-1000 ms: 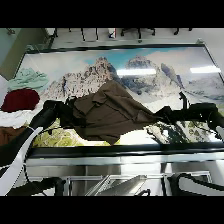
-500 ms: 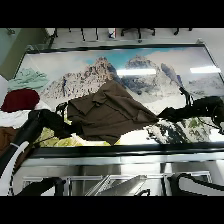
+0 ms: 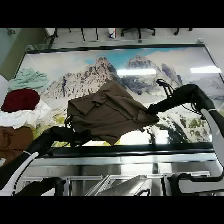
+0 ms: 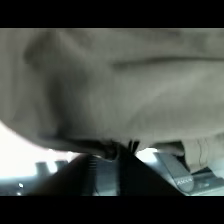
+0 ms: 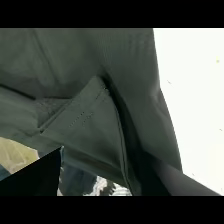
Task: Fold the shirts.
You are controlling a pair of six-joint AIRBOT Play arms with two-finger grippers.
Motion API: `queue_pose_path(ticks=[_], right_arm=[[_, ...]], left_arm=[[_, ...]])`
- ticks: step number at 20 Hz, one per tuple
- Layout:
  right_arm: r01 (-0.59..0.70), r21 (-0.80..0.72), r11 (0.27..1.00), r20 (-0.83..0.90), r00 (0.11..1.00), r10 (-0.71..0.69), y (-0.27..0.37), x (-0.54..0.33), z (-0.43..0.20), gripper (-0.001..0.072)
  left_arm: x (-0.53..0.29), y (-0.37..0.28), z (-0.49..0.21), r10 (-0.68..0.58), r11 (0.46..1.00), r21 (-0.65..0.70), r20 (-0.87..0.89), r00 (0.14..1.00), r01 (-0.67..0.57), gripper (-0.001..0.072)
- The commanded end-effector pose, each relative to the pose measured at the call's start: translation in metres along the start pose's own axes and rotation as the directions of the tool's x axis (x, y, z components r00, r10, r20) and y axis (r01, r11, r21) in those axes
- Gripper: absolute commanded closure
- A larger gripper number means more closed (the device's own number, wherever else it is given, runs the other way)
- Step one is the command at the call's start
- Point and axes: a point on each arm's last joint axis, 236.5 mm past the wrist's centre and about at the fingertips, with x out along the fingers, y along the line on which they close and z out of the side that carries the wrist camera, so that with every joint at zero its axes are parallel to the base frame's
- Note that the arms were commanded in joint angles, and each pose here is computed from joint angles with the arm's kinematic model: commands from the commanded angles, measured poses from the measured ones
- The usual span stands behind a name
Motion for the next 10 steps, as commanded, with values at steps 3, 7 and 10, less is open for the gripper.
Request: queue_pose_path(ticks=[3, 7, 10], right_arm=[[0.064, -0.07, 0.995, -0.083, 0.994, -0.07, -0.016, 0.03, -0.007, 0.0182], [0.072, -0.079, 0.994, -0.08, 0.994, -0.079, -0.021, 0.034, 0.0, 0.0224], [0.07, -0.09, 0.993, -0.076, 0.994, -0.077, -0.018, 0.033, 0.005, 0.0356]], left_arm=[[0.0, -0.01, 0.018, -0.014, 1.0, -0.001, -0.001, 1.0, 0.014, 0.0663], [-0.019, -0.009, 0.031, -0.001, 0.999, 0.048, 0.048, 0.999, -0.001, 0.0691], [-0.03, -0.002, 0.041, -0.006, 1.0, 0.015, 0.073, 0.997, 0.005, 0.0691]])
